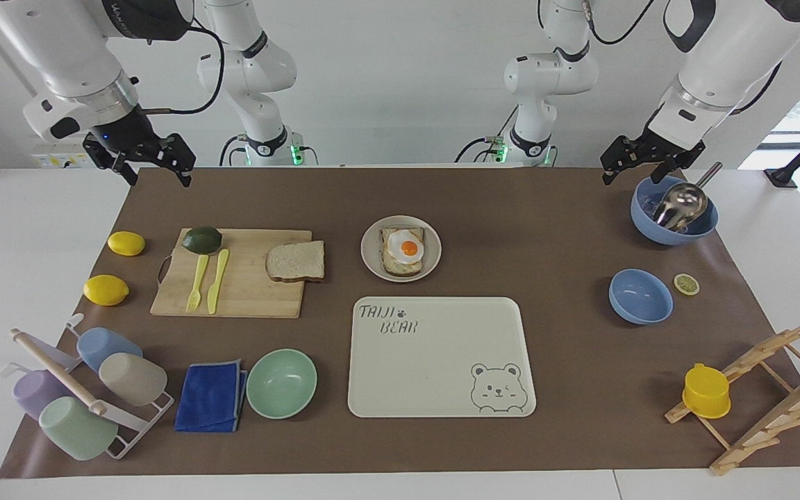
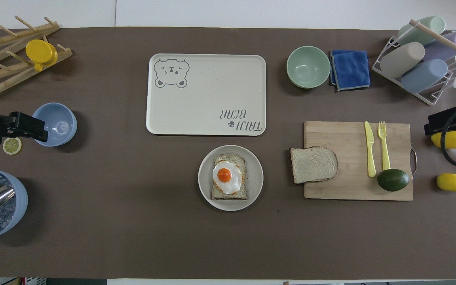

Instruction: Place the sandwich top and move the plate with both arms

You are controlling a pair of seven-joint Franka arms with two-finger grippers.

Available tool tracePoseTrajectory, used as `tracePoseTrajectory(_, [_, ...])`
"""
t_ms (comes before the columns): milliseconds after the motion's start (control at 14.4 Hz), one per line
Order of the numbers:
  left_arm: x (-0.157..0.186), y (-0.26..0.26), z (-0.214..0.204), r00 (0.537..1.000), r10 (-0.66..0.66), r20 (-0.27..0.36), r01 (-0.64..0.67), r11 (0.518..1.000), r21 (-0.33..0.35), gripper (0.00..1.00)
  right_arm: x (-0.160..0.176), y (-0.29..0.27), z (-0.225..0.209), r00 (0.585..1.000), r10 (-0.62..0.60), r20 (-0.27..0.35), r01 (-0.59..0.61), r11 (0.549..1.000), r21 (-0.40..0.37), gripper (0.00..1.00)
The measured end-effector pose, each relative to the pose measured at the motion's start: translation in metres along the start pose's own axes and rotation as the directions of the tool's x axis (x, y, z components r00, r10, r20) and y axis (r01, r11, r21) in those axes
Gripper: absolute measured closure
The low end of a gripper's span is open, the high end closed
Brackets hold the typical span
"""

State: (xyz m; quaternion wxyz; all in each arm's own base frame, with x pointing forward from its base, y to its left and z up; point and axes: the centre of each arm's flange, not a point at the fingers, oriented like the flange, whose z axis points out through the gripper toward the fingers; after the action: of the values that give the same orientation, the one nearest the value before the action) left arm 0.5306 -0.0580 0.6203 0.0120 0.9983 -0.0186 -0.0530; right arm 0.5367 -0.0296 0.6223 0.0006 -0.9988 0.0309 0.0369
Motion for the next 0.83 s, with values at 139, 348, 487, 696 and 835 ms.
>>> tracePoseTrajectory(139, [0.0,0.0,0.0,1.0,0.0,0.0,0.0,1.0,0.0,0.0,0.0,0.0,0.0,1.0,0.0,0.0,0.0,1.0,0.0,0.0])
tracePoseTrajectory(348, [0.0,0.0,0.0,1.0,0.0,0.0,0.0,1.0,0.0,0.0,0.0,0.0,0.0,1.0,0.0,0.0,0.0,1.0,0.0,0.0])
tracePoseTrajectory(487, [0.0,0.0,0.0,1.0,0.0,0.0,0.0,1.0,0.0,0.0,0.0,0.0,0.001,1.0,0.0,0.004,0.0,1.0,0.0,0.0])
tracePoseTrajectory(696, [0.0,0.0,0.0,1.0,0.0,0.0,0.0,1.0,0.0,0.0,-0.001,-0.008,0.016,0.999,-0.016,0.033,0.016,1.0,-0.001,0.0])
tracePoseTrajectory(835, [0.0,0.0,0.0,1.0,0.0,0.0,0.0,1.0,0.0,0.0,0.0,-0.036,0.022,0.998,-0.065,0.017,0.065,0.998,-0.004,0.0])
